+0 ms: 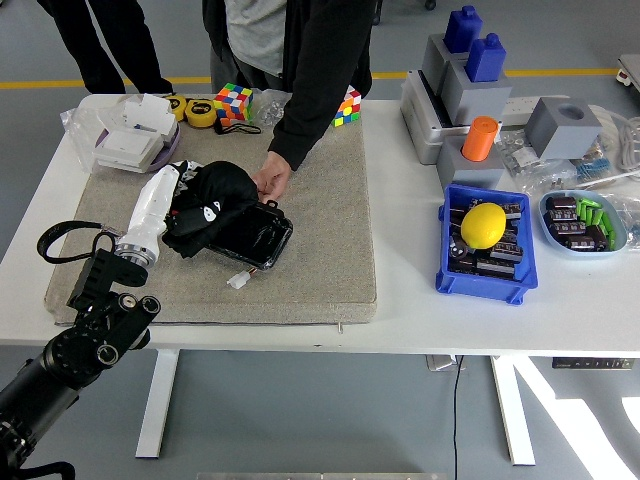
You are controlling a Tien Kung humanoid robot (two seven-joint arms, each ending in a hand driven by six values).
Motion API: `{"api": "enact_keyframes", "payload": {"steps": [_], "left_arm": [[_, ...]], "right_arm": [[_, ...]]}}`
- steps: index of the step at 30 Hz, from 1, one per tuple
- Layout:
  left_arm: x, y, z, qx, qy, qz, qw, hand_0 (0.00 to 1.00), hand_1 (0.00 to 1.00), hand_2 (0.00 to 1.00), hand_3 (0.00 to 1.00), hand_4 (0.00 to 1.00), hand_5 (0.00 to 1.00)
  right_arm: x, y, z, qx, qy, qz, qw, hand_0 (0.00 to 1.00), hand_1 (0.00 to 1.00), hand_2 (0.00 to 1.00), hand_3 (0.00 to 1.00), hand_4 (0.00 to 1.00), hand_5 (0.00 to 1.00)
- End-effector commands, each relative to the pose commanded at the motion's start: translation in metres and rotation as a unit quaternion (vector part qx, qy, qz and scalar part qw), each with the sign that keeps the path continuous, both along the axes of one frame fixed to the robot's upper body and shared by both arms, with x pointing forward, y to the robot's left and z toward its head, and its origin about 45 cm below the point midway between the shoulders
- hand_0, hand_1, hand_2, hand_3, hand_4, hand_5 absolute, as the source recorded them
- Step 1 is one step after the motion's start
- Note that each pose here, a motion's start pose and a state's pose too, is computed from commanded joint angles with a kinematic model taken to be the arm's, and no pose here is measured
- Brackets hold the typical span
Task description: Pick the rag up,wipe the panel,place it on the desk
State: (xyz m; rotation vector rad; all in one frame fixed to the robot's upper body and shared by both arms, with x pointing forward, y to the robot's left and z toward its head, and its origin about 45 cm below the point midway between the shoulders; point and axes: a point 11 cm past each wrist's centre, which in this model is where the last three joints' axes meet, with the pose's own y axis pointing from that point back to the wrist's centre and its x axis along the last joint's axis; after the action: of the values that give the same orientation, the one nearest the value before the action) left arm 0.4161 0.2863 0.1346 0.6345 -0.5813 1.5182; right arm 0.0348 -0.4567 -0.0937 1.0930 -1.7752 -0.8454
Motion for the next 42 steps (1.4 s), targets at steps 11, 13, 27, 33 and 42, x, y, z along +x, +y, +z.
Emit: {"api": "enact_keyframes", "payload": {"steps": [11, 13, 27, 33, 42], "left_arm": [[0.0053, 0.044, 0.005, -0.006, -0.022, 0.080, 0.997, 0.233, 0.305, 0.379, 0.569, 0.656, 0.002], [0.0058, 0.050, 0.006, -0.005, -0.022, 0.091, 0.996, 0.233, 0.305, 0.381, 0.569, 0.657, 0.002], [0.0055, 0.062, 0.004, -0.008, -0.014, 0.113, 0.993, 0.233, 0.308, 0.382, 0.569, 0.657, 0.002], [0.0047, 0.048, 0.003, -0.010, -0.013, 0.088, 0.996, 0.234, 0.309, 0.383, 0.569, 0.657, 0.002], [0.0036, 0.009, 0.007, -0.006, -0.016, 0.022, 1.000, 0.234, 0.310, 0.385, 0.569, 0.657, 0.002]], "right_arm": [[-0.001, 0.000, 0.000, 0.001, 0.001, -0.001, 1.000, 0.545, 0.563, 0.493, 0.523, 0.900, 0.366], [0.000, 0.001, 0.000, 0.001, 0.000, -0.001, 1.000, 0.545, 0.563, 0.493, 0.523, 0.900, 0.364], [0.000, 0.001, 0.000, 0.001, 0.001, 0.002, 1.000, 0.543, 0.563, 0.493, 0.523, 0.899, 0.363], [-0.001, 0.000, 0.000, 0.000, 0.001, 0.002, 1.000, 0.542, 0.562, 0.493, 0.523, 0.899, 0.362], [0.000, 0.000, 0.000, 0.000, 0.002, 0.005, 1.000, 0.542, 0.563, 0.492, 0.523, 0.898, 0.361]]}}
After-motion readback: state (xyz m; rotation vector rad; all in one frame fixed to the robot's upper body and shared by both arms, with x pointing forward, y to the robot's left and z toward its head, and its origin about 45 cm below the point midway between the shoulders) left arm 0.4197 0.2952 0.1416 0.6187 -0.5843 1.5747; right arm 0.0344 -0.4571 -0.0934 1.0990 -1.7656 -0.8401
